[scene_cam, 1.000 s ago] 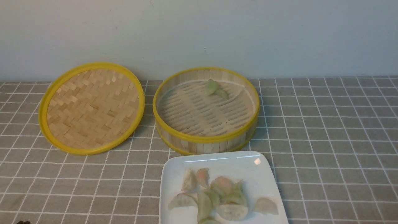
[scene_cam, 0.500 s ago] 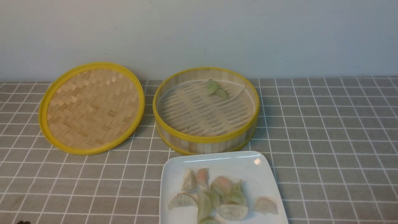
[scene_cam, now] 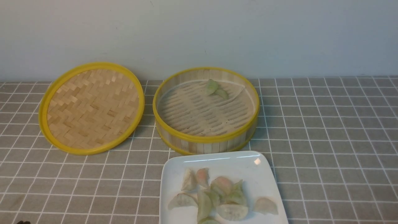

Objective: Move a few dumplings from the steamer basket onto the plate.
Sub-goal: Use the right arm to grab a dumpling from inside the steamer

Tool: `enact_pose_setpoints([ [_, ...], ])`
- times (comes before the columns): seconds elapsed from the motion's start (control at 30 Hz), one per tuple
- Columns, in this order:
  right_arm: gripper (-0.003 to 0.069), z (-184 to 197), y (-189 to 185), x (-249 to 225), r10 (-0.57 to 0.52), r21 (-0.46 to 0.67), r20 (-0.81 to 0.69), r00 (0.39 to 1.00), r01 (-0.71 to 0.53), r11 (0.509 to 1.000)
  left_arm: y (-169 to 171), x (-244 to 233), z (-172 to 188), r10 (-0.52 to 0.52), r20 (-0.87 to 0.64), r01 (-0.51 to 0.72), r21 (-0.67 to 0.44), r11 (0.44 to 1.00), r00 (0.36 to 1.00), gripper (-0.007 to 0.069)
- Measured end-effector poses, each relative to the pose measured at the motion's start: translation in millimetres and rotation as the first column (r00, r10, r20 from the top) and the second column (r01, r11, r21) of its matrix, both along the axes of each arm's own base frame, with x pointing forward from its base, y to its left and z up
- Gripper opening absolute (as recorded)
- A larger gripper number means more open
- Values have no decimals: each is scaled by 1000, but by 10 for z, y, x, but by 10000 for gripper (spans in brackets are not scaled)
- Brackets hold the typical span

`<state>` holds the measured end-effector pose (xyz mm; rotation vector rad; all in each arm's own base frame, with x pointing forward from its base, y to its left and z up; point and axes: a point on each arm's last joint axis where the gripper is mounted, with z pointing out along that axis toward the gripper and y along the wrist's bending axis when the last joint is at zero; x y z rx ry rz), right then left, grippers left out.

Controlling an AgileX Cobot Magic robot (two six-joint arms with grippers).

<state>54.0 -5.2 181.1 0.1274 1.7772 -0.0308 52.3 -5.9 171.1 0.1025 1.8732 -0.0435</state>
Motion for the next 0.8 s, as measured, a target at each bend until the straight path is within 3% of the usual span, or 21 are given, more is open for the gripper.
enact_pose_setpoints([
  [0.3, -13, 1, 2, 0, 0, 11, 2, 1000, 0, 1000, 0, 0, 0, 0, 0, 0, 0, 1000, 1000, -5],
  [0.43, -13, 47, 27, 18, -13, 194, 90, 996, -5, 981, 0, 0, 0, 0, 0, 0, 0, 1000, 1000, -5],
  [0.53, -13, 122, 32, 25, -49, 371, 178, 983, -21, 928, 0, 0, 0, 0, 0, 0, 0, 1000, 1000, -5],
  [0.63, -13, 231, 3, 22, -139, 590, 287, 948, -61, 805, 0, 0, 0, 0, 0, 0, 0, 1000, 1000, -5],
  [0.8, -13, 297, -45, 9, -229, 724, 341, 912, -99, 683, 0, 0, 0, 0, 0, 0, 0, 1000, 1000, -5],
])
